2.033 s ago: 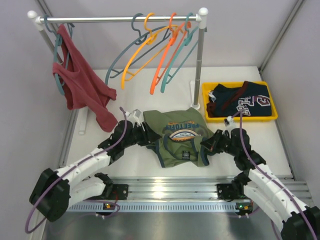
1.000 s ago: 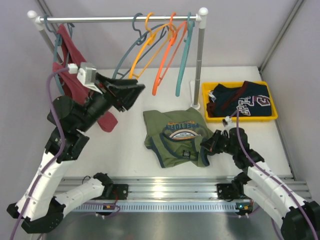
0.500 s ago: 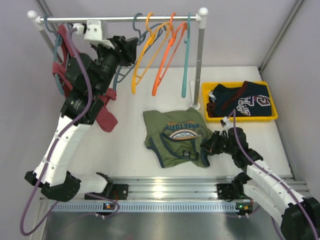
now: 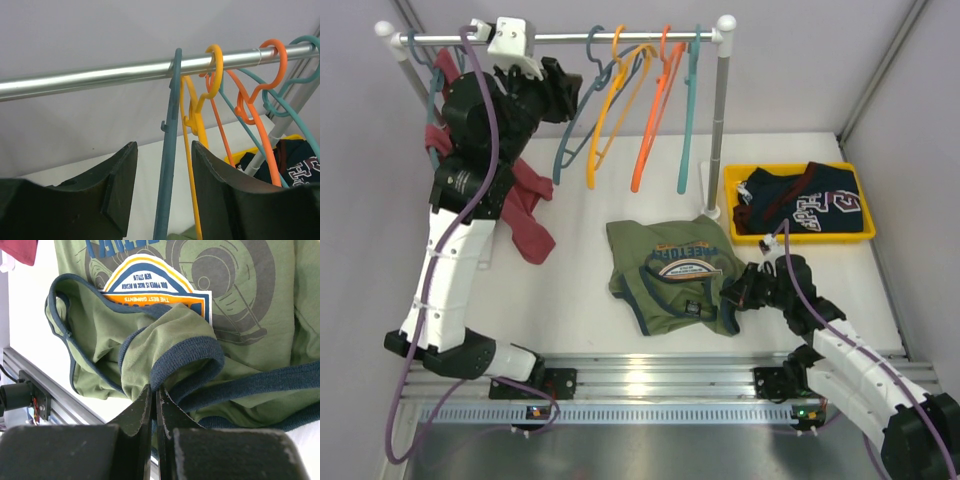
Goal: Place the tank top on the hanger
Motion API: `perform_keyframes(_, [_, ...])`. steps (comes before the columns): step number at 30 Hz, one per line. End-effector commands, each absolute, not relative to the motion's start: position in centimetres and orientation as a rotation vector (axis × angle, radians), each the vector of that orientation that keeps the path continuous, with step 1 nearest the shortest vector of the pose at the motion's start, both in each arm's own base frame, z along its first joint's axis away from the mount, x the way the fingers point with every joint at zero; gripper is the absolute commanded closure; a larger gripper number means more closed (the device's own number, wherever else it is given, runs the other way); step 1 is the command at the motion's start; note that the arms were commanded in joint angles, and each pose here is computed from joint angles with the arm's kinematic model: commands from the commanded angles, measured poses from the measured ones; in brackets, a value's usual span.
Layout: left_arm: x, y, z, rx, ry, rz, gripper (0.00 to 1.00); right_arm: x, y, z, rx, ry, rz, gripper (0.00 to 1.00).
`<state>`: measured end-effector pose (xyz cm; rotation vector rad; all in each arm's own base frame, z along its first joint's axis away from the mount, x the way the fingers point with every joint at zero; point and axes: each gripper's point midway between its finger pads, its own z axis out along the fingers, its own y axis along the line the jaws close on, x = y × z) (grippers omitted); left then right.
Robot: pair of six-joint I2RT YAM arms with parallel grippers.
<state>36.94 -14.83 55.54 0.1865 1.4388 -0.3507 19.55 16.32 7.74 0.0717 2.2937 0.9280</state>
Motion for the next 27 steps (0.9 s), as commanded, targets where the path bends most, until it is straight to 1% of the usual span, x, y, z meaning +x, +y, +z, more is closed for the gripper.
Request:
perform_keyframes(1, [36.9, -15.9, 53.8, 0.276, 1.499, -0.386, 0.48, 19.9, 16.9, 9.2, 0.01, 2.239, 0.952, 1.0])
perform_keyframes(5, [37.1, -16.5, 52.6, 0.31, 1.527, -0.402, 0.48, 19.9, 16.9, 9.1, 0.004, 2.241, 0.95, 1.0])
perform_keyframes(10, [37.8, -16.0, 50.9, 0.301, 1.581, -0.353, 0.49, 19.8, 16.9, 9.0, 0.001, 2.243, 0.95, 1.0])
perform_keyframes(27, [38.4, -16.2, 47.9, 0.34, 1.66, -0.323, 0.5, 19.7, 16.9, 8.6, 0.005, 2.248, 0.954, 1.0])
